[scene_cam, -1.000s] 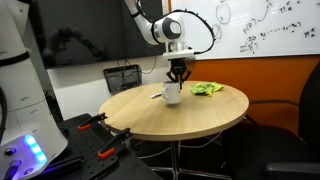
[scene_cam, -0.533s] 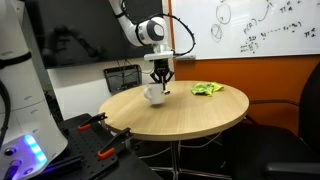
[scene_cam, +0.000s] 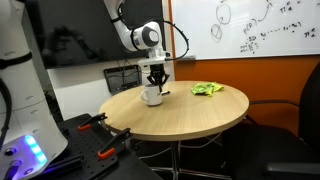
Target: Move the mug to the left
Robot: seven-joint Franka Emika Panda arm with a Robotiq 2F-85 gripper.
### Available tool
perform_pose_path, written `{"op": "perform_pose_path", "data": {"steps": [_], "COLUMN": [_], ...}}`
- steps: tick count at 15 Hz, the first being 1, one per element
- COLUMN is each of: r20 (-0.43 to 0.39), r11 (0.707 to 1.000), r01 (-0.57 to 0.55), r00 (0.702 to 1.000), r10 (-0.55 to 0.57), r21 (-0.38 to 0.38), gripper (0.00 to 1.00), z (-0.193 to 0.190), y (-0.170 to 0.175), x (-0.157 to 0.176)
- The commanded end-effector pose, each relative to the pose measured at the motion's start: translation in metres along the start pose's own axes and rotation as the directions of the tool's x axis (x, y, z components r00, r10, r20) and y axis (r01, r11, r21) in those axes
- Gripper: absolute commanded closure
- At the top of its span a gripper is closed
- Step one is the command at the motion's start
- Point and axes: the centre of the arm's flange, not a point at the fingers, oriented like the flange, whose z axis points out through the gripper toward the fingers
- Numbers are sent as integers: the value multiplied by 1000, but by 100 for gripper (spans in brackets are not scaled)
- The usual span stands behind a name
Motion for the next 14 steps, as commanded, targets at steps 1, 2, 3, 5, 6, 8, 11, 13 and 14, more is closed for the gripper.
{"op": "perform_pose_path", "data": {"steps": [1, 2, 3, 5, 6, 8, 11, 13, 14], "r20": [-31, -22, -9, -3, 2, 25, 106, 141, 108], "r11": [999, 999, 999, 1000, 1000, 999, 996, 988, 982], "r01": [-38, -37, -31, -27, -27, -19, -31, -40, -45], "r00": [999, 999, 999, 1000, 1000, 1000, 994, 990, 994], "r10": [38, 37, 31, 27, 27, 19, 23, 19, 25], "r21": [-12, -13, -8, 3, 11, 28, 80, 152, 183], "gripper": [98, 98, 66, 60, 52, 37, 15, 1, 0], "z": [3, 4, 4, -4, -12, -33, -78, -117, -136], "y": [-5, -5, -5, -6, -5, 0, 6, 8, 8], "x": [-3, -4, -5, -5, -6, -9, -20, -30, -35]}}
